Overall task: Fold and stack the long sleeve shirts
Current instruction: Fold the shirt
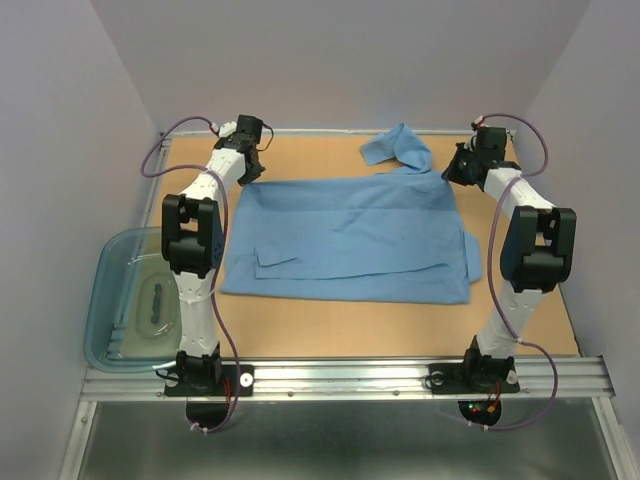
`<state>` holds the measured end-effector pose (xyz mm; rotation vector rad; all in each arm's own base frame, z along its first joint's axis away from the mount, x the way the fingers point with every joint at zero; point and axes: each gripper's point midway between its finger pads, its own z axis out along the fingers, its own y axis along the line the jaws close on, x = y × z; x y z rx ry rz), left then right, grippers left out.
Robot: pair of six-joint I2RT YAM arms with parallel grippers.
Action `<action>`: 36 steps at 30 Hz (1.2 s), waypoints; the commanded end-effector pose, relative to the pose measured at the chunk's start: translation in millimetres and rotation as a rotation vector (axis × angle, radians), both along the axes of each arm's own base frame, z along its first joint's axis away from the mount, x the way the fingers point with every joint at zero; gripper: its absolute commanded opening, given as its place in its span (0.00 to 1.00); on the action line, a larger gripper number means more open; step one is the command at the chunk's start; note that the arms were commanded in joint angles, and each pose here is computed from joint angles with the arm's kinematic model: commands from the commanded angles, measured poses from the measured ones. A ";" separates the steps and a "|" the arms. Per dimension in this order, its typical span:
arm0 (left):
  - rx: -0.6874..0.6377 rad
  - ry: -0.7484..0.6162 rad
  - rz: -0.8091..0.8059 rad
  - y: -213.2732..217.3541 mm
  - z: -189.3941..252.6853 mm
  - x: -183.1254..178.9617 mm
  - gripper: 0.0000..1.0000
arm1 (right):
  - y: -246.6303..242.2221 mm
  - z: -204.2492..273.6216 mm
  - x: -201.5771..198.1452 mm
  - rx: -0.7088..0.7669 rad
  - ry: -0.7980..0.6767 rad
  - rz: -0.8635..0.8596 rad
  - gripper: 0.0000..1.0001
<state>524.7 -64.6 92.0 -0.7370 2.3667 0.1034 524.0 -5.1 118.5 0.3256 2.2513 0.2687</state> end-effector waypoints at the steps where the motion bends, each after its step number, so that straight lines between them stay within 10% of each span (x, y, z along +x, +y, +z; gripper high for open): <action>1: 0.074 -0.049 0.064 37.4 27.2 -9.6 0.00 | -32.8 30.2 -5.4 -0.047 -0.074 -0.086 0.01; 24: -0.012 -0.028 0.129 37.4 4.8 -87.6 0.01 | -27.7 -0.9 -78.0 0.045 -0.015 -0.231 0.01; 36: -0.060 0.016 0.129 26.6 -23.2 -112.7 0.19 | -21.0 -53.0 -115.2 0.118 0.078 -0.316 0.11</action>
